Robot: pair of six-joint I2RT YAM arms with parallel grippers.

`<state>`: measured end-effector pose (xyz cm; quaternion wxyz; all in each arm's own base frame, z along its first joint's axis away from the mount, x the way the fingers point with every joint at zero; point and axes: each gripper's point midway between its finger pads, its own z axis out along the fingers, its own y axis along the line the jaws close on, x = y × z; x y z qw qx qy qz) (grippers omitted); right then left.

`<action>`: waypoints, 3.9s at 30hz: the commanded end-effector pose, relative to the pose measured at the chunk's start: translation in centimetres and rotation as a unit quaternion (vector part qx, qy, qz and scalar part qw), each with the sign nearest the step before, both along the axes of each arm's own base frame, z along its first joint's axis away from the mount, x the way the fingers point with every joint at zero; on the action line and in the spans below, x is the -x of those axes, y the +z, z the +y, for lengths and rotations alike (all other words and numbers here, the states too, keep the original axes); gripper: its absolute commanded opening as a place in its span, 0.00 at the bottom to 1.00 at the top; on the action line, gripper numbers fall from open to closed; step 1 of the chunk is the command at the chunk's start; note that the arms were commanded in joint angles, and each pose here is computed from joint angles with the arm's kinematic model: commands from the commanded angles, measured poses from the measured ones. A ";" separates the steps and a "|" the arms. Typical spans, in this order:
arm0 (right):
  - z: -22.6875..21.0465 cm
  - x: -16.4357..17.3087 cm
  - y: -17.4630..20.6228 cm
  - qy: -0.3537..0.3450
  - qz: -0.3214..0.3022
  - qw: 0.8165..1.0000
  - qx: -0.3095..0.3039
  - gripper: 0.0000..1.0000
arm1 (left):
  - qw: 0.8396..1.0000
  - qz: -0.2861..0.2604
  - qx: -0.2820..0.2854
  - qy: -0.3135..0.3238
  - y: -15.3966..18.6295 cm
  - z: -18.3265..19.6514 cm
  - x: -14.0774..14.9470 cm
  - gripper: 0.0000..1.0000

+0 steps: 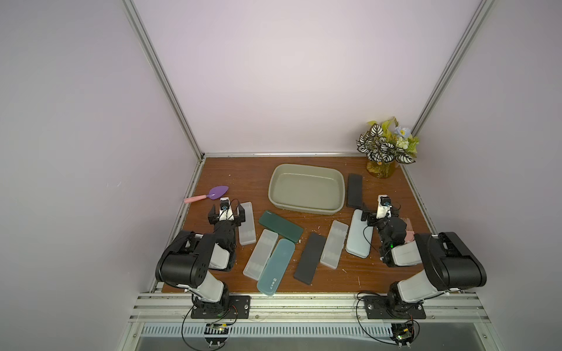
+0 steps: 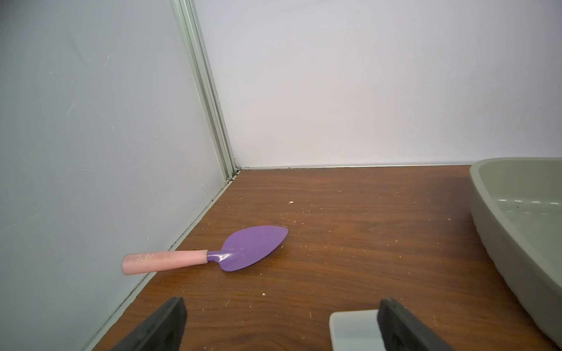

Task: Put the pencil case into the storage box
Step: Pick up the pencil case from the center of the board.

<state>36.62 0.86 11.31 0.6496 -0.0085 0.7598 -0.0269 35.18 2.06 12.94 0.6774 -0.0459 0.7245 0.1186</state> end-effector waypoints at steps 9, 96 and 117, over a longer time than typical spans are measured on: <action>-0.2 -0.7 1.2 -0.005 -0.019 1.000 -0.007 1.00 | 1.000 -0.009 0.005 0.006 0.4 0.1 -0.3 0.98; 10.1 3.7 6.0 0.105 0.337 0.908 -0.224 0.99 | 0.806 0.555 0.201 0.046 -5.4 -5.3 2.8 0.93; 11.6 4.4 4.0 0.115 0.366 0.898 -0.216 1.00 | 0.779 0.605 0.159 0.047 -8.3 -6.2 5.4 1.00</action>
